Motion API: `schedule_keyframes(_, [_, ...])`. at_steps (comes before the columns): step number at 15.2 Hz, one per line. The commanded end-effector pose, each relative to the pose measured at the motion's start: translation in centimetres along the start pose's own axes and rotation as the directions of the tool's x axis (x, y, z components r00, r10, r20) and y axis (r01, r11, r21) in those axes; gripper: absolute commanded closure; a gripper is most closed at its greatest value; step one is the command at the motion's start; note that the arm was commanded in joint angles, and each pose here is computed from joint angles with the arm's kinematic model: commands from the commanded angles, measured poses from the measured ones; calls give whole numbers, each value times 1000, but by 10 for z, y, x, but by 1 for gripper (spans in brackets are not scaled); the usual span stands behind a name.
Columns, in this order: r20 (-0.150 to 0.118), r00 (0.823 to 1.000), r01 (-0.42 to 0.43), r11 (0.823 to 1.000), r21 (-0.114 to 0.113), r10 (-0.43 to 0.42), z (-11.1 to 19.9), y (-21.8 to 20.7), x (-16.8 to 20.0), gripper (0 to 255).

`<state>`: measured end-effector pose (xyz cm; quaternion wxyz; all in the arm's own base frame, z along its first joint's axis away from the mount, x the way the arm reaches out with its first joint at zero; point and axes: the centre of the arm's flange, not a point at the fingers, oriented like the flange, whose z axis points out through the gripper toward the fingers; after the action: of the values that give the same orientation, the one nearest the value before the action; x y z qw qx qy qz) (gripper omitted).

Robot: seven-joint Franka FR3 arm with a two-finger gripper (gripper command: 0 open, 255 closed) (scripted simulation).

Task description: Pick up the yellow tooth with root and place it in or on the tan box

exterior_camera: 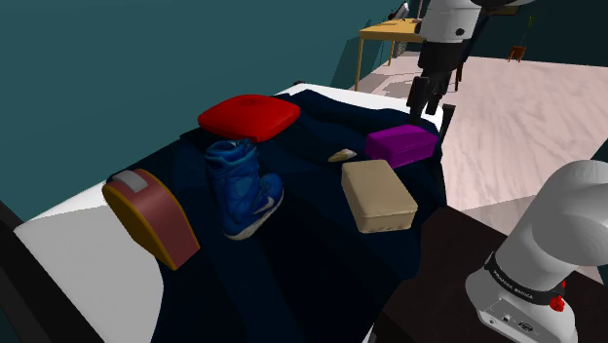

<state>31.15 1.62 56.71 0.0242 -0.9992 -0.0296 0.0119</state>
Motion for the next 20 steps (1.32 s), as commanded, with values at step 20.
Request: schedule_keyframes(20, [24,770,638,770,-22,-638,136,147,141,0])
